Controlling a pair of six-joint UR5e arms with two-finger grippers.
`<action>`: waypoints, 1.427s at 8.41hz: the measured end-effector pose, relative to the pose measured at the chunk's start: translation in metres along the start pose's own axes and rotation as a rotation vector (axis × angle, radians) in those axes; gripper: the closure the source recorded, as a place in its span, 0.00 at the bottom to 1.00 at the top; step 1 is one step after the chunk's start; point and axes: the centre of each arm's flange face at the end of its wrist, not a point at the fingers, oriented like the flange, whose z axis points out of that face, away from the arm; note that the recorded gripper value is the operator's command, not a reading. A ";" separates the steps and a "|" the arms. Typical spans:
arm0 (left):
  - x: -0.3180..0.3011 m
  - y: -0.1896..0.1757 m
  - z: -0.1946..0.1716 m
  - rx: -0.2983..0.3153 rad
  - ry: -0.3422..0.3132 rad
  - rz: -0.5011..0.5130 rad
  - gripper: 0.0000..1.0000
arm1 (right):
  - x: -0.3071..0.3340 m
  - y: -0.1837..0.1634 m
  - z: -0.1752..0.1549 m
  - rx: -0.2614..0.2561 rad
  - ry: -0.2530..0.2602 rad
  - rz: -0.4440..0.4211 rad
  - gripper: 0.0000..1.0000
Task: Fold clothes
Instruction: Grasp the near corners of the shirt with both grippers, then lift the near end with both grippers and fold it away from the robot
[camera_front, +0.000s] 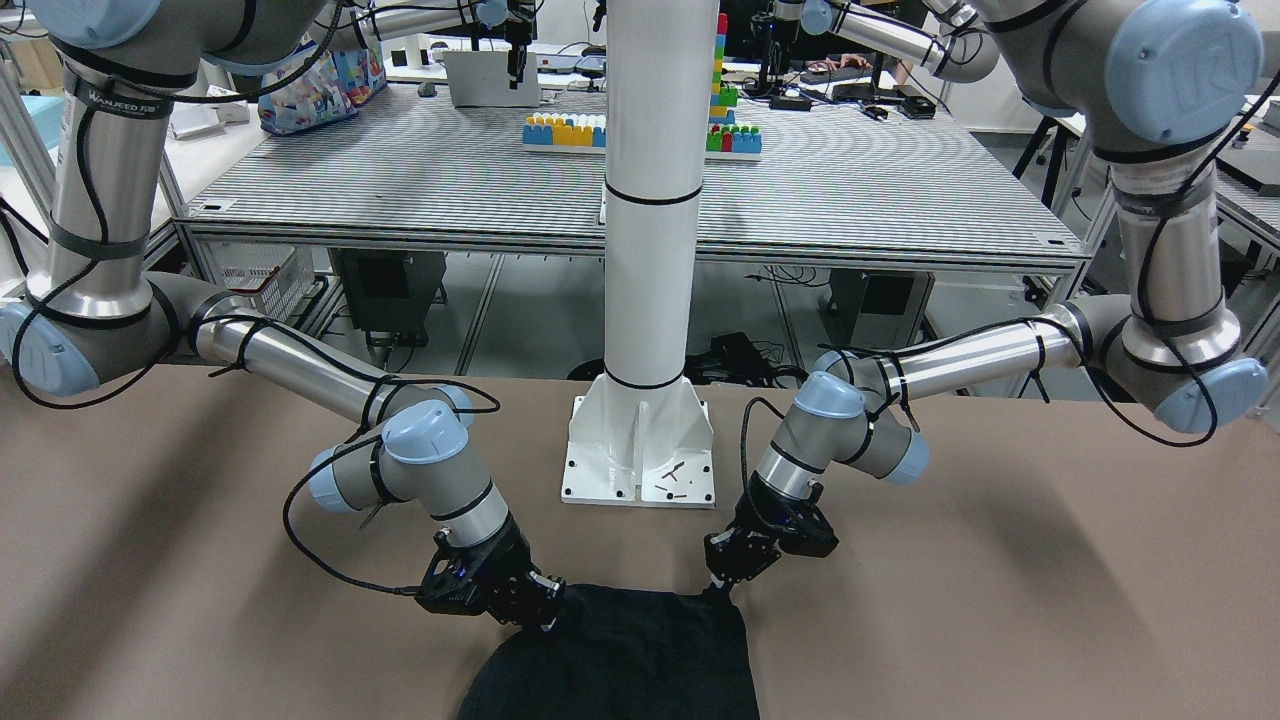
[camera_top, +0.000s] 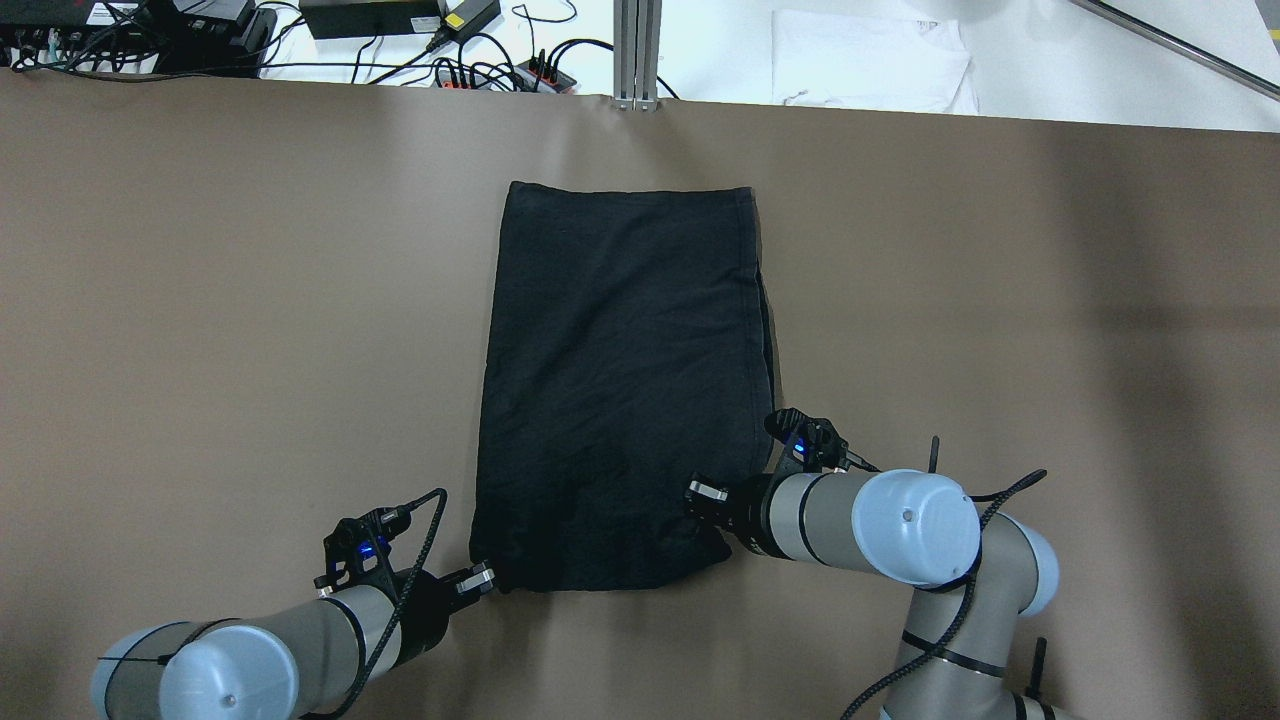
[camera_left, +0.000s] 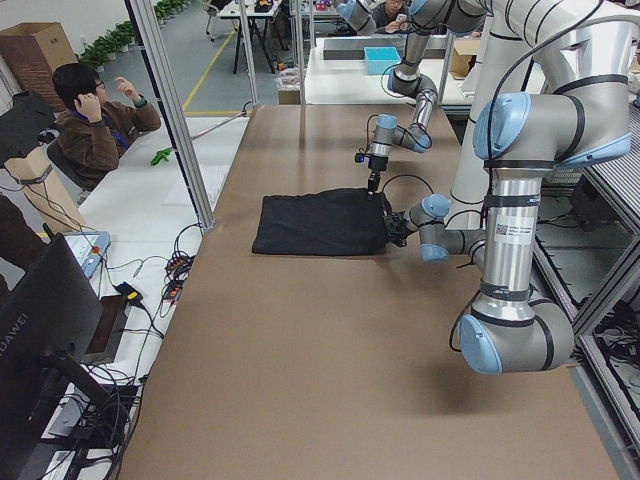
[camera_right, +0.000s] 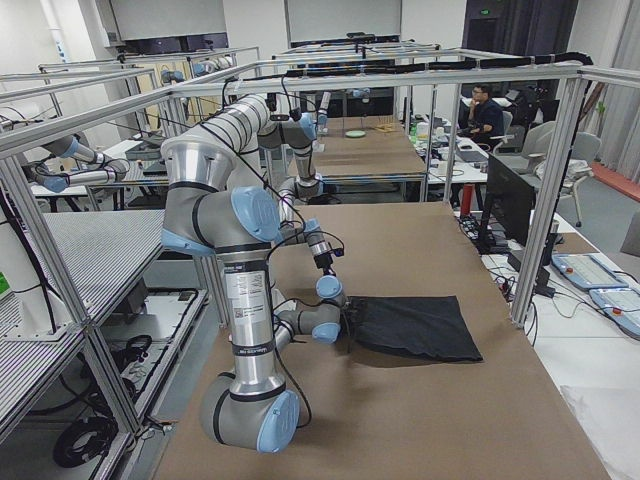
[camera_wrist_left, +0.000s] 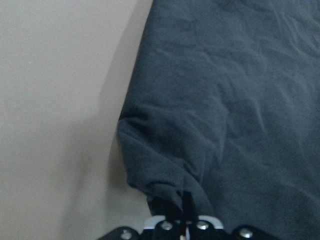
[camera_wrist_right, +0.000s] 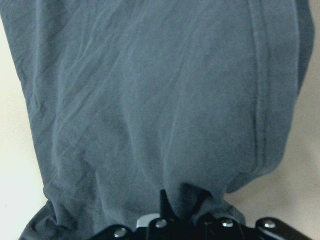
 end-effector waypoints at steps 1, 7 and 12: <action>0.010 0.005 -0.016 -0.021 0.029 0.013 1.00 | 0.008 0.019 -0.016 -0.034 -0.005 -0.009 1.00; 0.037 0.027 -0.088 -0.111 0.135 0.041 1.00 | 0.033 0.053 -0.050 -0.104 0.004 -0.030 1.00; 0.071 -0.074 -0.080 -0.050 0.156 0.042 1.00 | 0.010 -0.039 -0.075 -0.052 0.004 0.025 1.00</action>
